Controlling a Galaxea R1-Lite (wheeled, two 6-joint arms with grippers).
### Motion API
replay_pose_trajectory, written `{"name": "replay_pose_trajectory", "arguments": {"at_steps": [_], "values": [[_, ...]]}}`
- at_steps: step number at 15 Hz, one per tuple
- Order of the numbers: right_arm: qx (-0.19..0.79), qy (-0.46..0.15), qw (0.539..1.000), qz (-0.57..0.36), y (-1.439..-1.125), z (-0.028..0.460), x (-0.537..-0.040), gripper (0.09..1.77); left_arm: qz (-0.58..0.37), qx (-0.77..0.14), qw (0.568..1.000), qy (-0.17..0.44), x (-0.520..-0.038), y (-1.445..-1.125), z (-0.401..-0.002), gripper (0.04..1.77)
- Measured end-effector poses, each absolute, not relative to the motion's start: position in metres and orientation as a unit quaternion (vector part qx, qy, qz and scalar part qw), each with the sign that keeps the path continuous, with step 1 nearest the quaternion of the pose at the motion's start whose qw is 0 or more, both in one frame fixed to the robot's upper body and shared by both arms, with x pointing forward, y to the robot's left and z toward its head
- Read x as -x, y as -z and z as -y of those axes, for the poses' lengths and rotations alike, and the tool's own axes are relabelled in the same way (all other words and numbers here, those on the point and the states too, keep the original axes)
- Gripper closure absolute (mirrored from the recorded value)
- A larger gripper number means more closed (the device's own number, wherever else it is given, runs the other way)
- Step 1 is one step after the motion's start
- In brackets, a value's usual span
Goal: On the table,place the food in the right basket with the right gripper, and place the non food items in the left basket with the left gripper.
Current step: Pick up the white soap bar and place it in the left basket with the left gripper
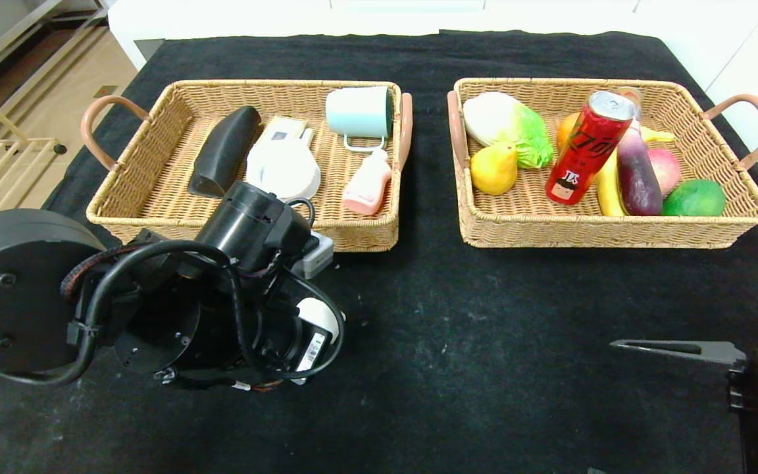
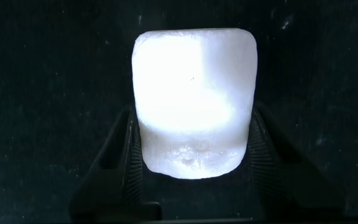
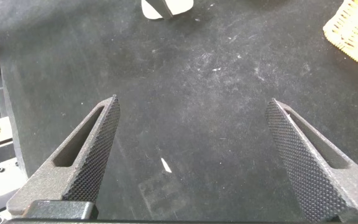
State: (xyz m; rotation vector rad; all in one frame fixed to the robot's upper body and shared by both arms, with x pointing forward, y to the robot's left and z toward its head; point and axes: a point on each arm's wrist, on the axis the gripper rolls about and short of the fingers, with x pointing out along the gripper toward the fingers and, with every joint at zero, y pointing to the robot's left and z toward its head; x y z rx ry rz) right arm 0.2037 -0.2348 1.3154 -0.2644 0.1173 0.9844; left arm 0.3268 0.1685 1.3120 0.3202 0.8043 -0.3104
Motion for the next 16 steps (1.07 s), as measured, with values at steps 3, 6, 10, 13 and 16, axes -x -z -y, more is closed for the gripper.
{"name": "replay_pose_trajectory", "arguments": {"at_steps": [3,6,10,13,16], "values": [[0.127,-0.471,0.871,-0.056,-1.315,0.235,-0.204,0.15,-0.387,-0.154,0.896,0.15,-0.327,-1.313,-0.168,0.79],[0.127,-0.471,0.871,-0.053,-1.316,0.235,-0.203,0.15,-0.389,-0.155,0.896,0.149,-0.326,-1.311,-0.169,0.79],[0.128,-0.471,0.871,-0.053,-1.316,0.235,-0.203,0.15,-0.39,-0.154,0.895,0.149,-0.326,-1.31,-0.169,0.79],[0.128,-0.471,0.872,-0.051,-1.316,0.236,-0.202,0.15,-0.388,-0.151,0.897,0.152,-0.321,-1.315,-0.173,0.79],[0.127,-0.471,0.872,-0.05,-1.317,0.236,-0.202,0.15,-0.369,-0.14,0.905,0.157,-0.311,-1.327,-0.18,0.8]]}}
